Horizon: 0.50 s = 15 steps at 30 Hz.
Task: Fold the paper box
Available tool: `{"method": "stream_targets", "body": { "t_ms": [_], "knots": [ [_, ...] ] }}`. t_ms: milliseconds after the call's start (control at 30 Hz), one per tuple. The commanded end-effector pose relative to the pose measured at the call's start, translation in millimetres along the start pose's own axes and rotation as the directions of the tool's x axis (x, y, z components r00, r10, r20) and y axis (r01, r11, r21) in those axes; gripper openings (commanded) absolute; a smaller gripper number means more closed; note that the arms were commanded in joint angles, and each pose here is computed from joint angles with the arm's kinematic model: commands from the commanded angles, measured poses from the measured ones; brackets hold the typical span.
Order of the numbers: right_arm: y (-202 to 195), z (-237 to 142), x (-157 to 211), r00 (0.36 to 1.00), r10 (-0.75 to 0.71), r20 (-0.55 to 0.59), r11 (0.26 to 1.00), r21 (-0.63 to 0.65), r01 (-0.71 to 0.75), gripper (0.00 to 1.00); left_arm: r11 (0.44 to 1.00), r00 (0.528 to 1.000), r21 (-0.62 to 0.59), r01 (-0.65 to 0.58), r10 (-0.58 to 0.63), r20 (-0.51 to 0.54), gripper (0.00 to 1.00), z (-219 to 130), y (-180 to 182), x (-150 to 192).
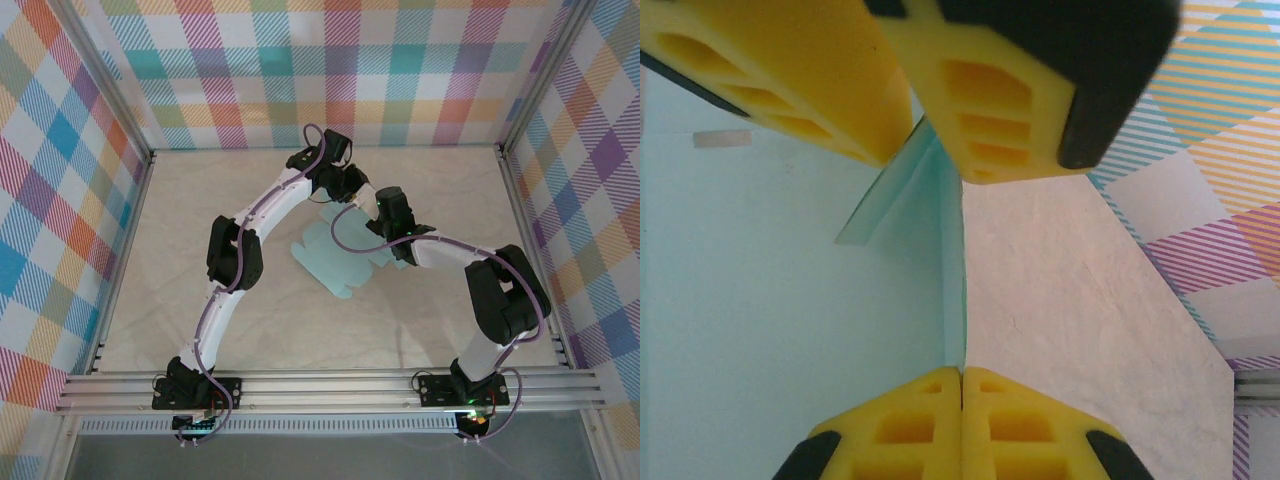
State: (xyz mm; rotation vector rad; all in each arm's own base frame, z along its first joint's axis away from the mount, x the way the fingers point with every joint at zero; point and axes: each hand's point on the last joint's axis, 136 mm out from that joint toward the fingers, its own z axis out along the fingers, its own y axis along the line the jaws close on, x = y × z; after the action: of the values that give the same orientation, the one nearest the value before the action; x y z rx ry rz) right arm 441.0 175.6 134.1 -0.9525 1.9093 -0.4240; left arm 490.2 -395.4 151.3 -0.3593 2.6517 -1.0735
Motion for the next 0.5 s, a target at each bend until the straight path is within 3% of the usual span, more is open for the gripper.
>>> {"method": "stream_targets", "body": {
  "t_ms": [0,167,233,300,400,467],
  "knots": [
    [-10.5,0.9,-20.8,0.998,0.029,0.058,0.999,0.028,-0.031,0.00,1.000,1.000,0.015,-0.002,0.002,-0.016,0.23,-3.7,-7.6,7.7],
    [-9.5,1.5,-20.3,0.998,0.025,0.053,0.999,0.026,-0.027,0.00,1.000,1.000,0.013,0.000,0.000,-0.022,0.14,-3.1,-6.5,8.6],
    [-9.5,1.5,-20.1,0.998,0.024,0.053,0.999,0.026,-0.025,0.00,1.000,1.000,0.012,0.003,-0.003,-0.019,0.16,-4.0,-6.9,8.3],
    [-9.9,1.1,-20.2,0.998,0.025,0.053,0.999,0.026,-0.027,0.00,1.000,1.000,0.007,0.008,-0.008,-0.018,0.26,-3.5,-6.0,8.7],
    [-9.9,0.6,-20.1,0.998,0.026,0.052,0.999,0.026,-0.027,0.00,1.000,1.000,0.010,0.009,-0.009,-0.019,0.26,-3.3,-6.2,8.7],
    [-9.7,0.6,-20.2,0.998,0.025,0.052,0.999,0.024,-0.026,0.00,1.000,1.000,0.015,0.008,-0.008,-0.019,0.21,-3.8,-7.5,8.2]
  ]
}}
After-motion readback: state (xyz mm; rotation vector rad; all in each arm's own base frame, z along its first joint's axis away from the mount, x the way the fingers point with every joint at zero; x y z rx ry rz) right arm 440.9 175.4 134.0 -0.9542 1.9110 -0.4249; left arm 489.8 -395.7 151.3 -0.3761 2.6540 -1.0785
